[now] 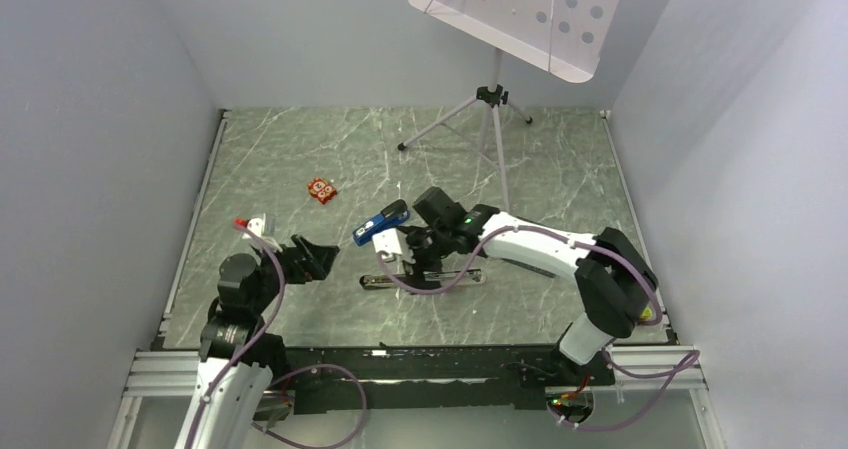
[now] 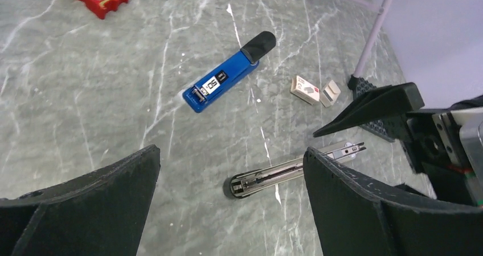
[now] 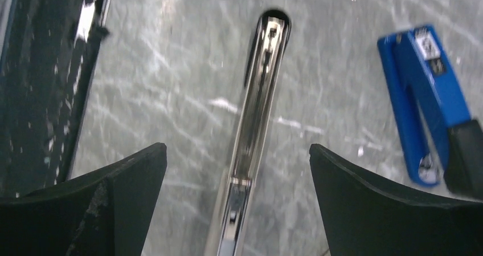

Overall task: Load the staples into the stapler
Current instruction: Close the stapler at the center of the board.

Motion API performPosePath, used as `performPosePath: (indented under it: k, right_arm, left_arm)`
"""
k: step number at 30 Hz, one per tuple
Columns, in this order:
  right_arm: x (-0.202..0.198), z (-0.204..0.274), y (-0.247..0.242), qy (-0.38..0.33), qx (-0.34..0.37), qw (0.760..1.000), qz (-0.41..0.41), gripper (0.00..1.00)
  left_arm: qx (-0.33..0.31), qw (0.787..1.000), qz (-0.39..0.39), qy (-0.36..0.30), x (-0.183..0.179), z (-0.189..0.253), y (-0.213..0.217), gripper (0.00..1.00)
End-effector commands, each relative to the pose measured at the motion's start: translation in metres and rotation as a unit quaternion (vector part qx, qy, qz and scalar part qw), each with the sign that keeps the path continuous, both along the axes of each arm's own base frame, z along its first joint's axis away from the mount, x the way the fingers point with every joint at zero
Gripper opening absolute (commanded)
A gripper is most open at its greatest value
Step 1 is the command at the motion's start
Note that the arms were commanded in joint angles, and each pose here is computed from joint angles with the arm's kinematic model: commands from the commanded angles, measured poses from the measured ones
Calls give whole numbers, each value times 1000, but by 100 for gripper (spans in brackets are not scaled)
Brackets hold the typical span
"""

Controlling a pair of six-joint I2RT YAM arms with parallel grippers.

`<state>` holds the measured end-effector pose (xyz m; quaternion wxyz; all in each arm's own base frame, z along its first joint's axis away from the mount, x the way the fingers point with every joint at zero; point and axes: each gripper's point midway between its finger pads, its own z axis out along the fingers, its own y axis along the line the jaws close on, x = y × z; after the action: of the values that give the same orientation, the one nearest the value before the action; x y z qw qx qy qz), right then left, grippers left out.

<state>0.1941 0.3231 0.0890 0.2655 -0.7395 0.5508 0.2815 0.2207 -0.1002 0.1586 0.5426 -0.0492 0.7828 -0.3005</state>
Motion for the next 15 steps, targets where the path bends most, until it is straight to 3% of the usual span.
performPosePath:
  k: [1,9,15]
  right_arm:
    - [26,19,31,-16,20,997,-70,99]
    - [15,2,-87,-22,-21,993,-118,99]
    - [9,-18,-110,-44,-25,992,-117,97]
  left_arm:
    - [-45,997,59,26,-10,0,12,99]
    - [-94,985,44,141,-22,-31,-4,99]
    - [-109,964,49,237,-30,-56,-11,99]
